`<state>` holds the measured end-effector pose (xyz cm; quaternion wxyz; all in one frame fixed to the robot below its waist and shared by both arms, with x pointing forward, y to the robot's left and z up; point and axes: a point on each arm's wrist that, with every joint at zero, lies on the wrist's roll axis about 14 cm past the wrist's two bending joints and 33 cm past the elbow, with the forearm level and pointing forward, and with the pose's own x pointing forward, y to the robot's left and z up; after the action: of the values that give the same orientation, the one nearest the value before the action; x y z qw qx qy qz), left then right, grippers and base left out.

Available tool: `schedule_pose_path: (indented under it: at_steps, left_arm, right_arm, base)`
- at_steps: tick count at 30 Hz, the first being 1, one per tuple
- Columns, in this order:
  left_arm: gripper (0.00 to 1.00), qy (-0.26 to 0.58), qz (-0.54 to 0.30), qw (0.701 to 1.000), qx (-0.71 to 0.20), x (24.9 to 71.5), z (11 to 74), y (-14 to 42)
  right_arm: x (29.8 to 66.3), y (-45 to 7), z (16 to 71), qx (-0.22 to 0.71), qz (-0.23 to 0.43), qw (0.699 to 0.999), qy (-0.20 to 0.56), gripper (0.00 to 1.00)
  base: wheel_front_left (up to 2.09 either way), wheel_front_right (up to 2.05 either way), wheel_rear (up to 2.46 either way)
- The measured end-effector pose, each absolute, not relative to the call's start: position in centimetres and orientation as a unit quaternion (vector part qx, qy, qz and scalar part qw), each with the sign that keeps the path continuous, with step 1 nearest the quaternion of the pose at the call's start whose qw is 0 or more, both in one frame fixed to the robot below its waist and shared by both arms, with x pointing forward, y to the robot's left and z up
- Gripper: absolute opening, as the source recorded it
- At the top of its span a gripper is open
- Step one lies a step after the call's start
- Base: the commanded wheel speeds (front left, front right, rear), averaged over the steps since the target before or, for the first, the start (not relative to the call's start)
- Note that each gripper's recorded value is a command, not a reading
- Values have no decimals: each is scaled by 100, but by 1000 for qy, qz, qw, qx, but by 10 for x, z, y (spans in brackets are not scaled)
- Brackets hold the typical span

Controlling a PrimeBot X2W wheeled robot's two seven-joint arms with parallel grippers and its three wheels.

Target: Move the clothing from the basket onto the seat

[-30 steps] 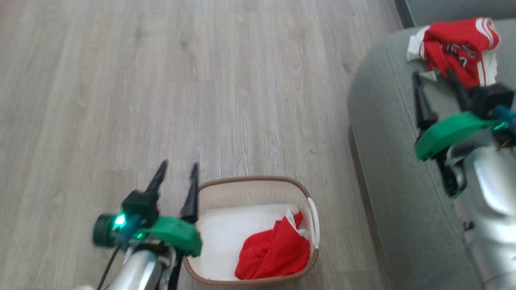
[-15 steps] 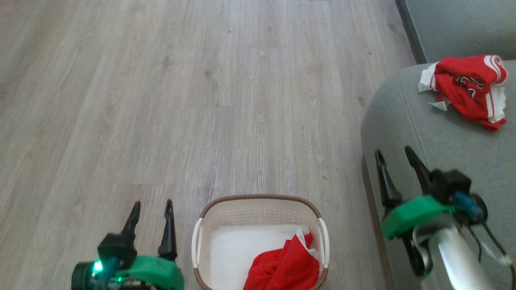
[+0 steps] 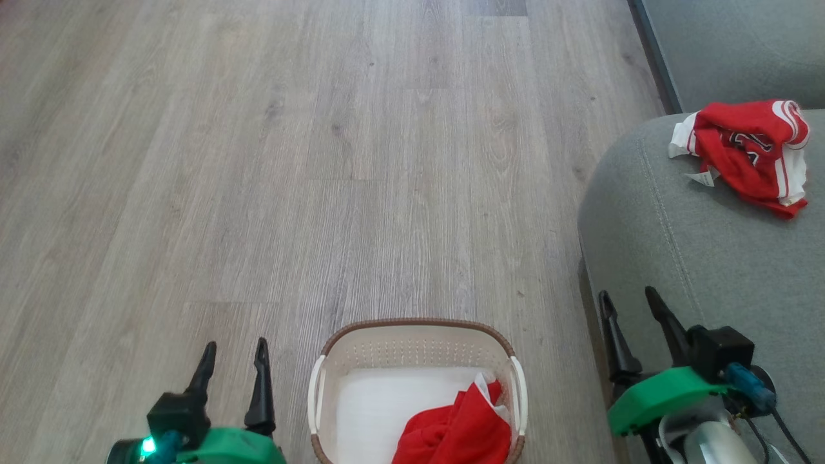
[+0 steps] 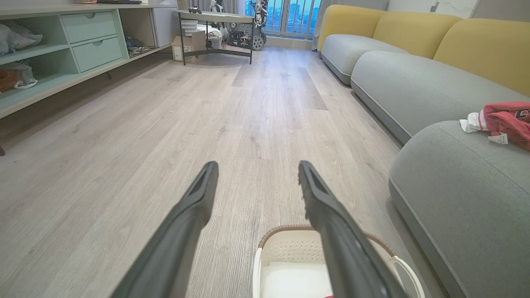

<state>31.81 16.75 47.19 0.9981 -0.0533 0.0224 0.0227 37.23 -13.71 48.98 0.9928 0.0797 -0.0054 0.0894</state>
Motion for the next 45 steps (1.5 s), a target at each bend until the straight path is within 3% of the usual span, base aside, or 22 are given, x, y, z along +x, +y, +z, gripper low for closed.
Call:
schedule_pose_path:
  at_steps: [30,40,45]
  left_arm:
    - [100,36,26,997,-60,317,462,168]
    - [100,75,-45,995,-40,333,440,133]
    - [100,111,-111,987,-31,351,419,99]
  right_arm:
    - [374,-135,485,91,90,992,3,100]
    - [382,-156,477,87,57,995,10,100]
    - [404,-177,483,72,28,997,-4,100]
  base:
    - [0,0,0]
    - [0,0,0]
    - [0,0,0]
